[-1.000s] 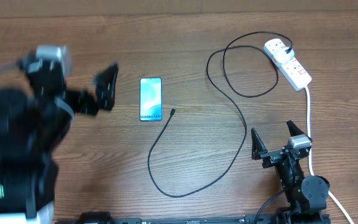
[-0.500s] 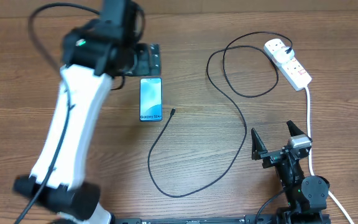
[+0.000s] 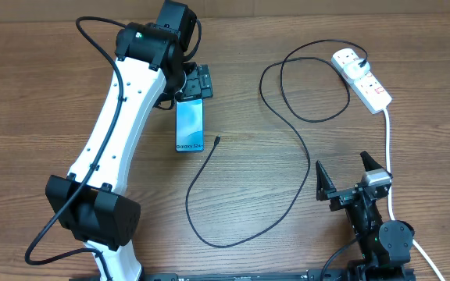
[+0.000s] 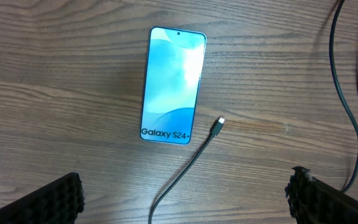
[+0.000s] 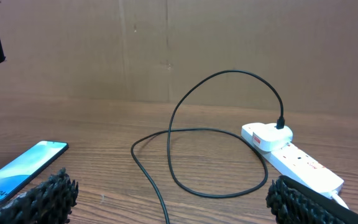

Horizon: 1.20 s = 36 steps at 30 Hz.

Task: Plug charger to phone and switch on socket
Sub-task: 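Move the left gripper over the phone and lower toward it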

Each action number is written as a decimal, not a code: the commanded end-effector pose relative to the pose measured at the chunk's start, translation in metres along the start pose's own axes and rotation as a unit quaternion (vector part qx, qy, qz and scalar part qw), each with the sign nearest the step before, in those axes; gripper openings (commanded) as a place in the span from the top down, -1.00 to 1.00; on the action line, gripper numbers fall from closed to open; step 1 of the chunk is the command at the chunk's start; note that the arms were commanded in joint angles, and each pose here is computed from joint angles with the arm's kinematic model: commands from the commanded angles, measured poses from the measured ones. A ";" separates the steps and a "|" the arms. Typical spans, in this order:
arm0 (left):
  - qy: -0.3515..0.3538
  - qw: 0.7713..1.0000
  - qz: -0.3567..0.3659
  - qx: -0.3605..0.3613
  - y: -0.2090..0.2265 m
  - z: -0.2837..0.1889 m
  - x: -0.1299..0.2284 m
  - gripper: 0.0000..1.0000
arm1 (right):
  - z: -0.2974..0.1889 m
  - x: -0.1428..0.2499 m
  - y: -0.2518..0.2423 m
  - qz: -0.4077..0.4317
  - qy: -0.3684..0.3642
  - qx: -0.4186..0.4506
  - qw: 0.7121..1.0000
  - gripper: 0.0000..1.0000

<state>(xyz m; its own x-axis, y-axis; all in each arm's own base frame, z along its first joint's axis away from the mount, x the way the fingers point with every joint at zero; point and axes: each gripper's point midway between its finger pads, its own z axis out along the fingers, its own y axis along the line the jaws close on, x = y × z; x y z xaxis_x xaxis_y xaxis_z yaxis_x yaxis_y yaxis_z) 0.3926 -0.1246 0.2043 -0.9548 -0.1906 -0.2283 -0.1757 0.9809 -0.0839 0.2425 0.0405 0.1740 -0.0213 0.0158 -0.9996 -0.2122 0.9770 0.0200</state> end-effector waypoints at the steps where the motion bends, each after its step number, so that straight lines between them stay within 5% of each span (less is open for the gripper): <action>1: -0.005 1.000 -0.017 0.007 -0.003 -0.004 -0.004 -1.00 | 0.000 0.003 -0.002 -0.002 0.000 0.006 1.000 -1.00; 6: 0.010 0.999 -0.052 0.006 -0.002 0.000 0.003 -1.00 | 0.000 0.003 -0.002 -0.002 0.000 0.006 1.000 -1.00; 13: 0.027 1.000 0.011 -0.011 0.002 0.024 0.013 -1.00 | 0.000 0.003 -0.002 -0.002 0.000 0.006 1.000 -1.00; 23: 0.007 1.000 0.010 -0.021 0.003 0.065 0.005 -1.00 | 0.000 0.003 -0.002 -0.002 0.000 0.006 1.000 -1.00; 36: 0.102 0.990 0.056 -0.079 0.008 0.153 0.032 -0.99 | 0.000 0.003 -0.002 -0.002 0.000 0.006 1.000 -1.00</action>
<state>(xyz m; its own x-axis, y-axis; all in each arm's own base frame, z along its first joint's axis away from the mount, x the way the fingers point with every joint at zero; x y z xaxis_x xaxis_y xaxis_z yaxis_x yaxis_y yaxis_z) 0.3948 -0.1371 0.0558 -0.9933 -0.1118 -0.0296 -0.1133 0.9918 0.0583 0.2425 0.0404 0.1740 -0.0213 0.0158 -0.9996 -0.2118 0.9771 0.0200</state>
